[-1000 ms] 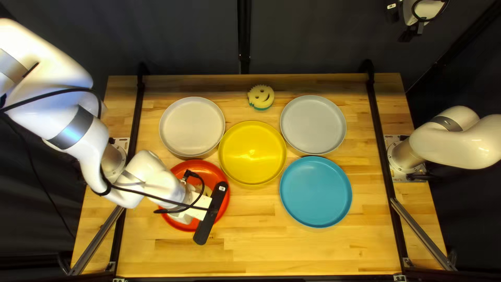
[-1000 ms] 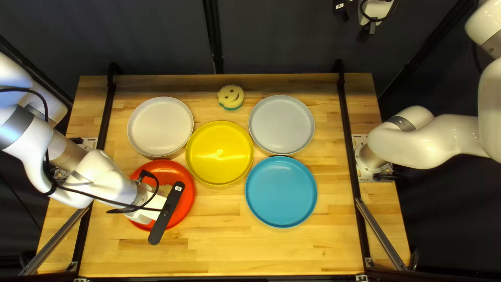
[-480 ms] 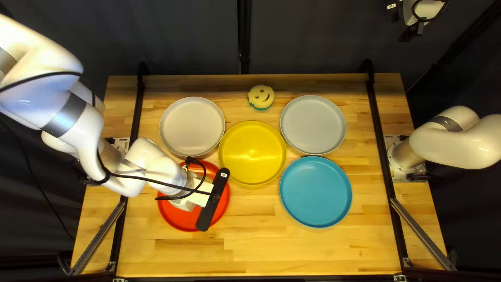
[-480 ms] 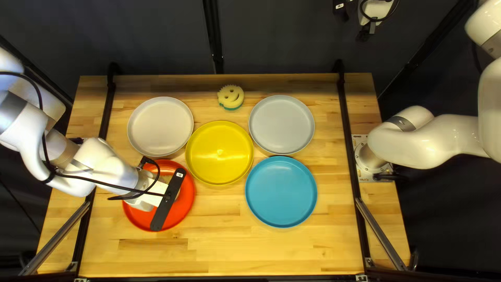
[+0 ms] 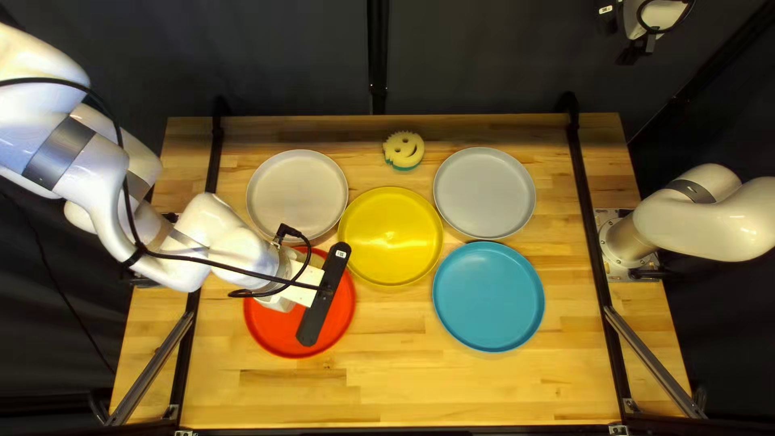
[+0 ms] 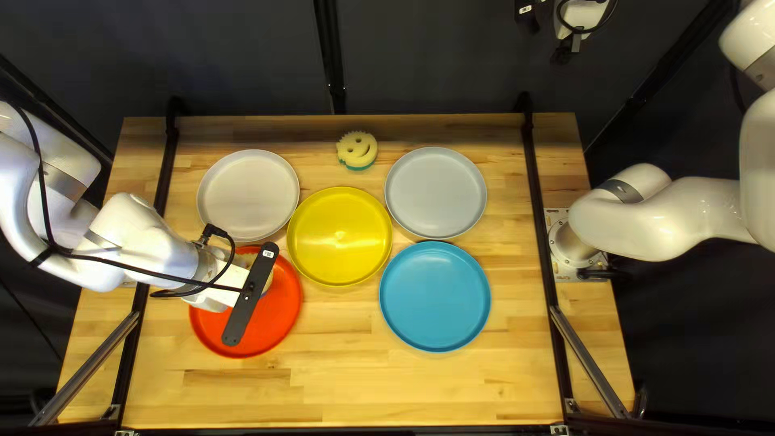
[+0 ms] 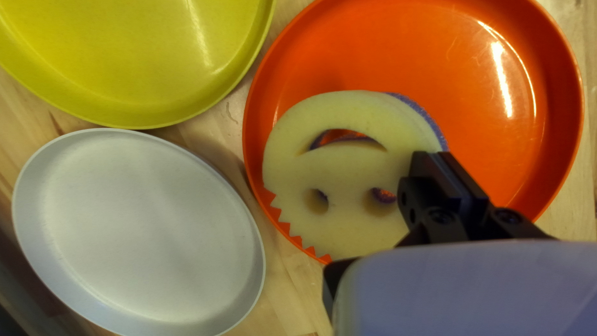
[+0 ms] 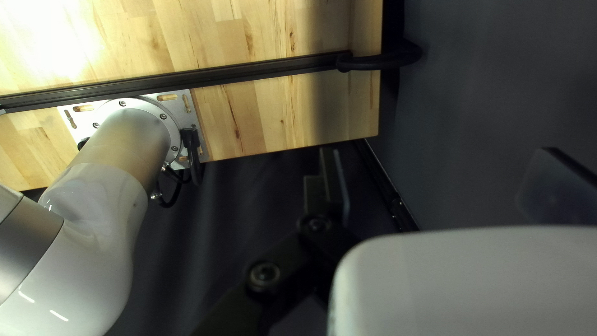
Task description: Pick up sponge and scrub the plate
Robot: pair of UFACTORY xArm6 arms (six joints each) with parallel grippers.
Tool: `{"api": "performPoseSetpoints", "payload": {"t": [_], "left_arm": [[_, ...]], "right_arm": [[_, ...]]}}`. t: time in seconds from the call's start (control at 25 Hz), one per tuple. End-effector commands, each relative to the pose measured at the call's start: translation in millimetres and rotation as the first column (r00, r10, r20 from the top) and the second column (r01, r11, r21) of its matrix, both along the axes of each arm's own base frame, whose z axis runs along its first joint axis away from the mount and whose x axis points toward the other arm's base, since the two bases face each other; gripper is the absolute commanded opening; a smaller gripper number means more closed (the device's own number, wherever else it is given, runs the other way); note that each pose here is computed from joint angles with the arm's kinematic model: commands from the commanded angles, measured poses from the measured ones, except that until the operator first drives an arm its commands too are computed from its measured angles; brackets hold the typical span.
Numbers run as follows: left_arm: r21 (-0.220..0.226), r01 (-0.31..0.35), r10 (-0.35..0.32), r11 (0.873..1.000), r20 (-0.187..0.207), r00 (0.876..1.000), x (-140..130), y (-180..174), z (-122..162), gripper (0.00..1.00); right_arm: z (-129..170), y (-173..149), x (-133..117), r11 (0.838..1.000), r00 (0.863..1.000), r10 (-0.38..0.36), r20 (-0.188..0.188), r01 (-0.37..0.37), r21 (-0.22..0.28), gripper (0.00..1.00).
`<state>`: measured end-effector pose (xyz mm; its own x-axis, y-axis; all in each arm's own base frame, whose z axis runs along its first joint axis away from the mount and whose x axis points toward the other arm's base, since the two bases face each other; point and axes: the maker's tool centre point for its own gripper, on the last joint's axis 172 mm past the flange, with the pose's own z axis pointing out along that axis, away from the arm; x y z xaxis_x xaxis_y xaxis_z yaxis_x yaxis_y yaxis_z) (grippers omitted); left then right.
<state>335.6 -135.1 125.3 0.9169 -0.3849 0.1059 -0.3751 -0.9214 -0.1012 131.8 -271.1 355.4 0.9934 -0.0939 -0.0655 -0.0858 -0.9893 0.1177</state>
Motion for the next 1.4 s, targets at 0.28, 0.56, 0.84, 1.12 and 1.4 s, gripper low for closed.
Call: {"api": "performPoseSetpoints", "payload": {"t": [0.28, 0.56, 0.84, 1.12, 1.4], "left_arm": [[0.001, -0.003, 0.003, 1.0, 0.005, 1.0, -4, 11, 8, 0.0], [0.011, -0.006, 0.006, 1.0, 0.013, 1.0, -15, 57, 6, 0.0], [0.041, -0.012, 0.012, 0.999, 0.014, 1.0, -32, 113, -19, 0.0], [0.059, -0.011, 0.011, 0.998, 0.007, 1.0, -33, 150, -42, 0.0], [0.054, -0.012, 0.012, 0.998, -0.002, 1.0, -30, 154, -43, 0.0]], "right_arm": [[0, 0, 0, 1.0, 1.0, 0.0, 0.0, 0.0, 0.0, 1.0], [0, 0, 0, 1.0, 1.0, 0.0, 0.0, 0.0, 0.0, 1.0], [0, 0, 0, 1.0, 1.0, 0.0, 0.0, 0.0, 0.0, 1.0], [0, 0, 0, 1.0, 1.0, 0.0, 0.0, 0.0, 0.0, 1.0], [0, 0, 0, 1.0, 1.0, 0.0, 0.0, 0.0, 0.0, 1.0]]}}
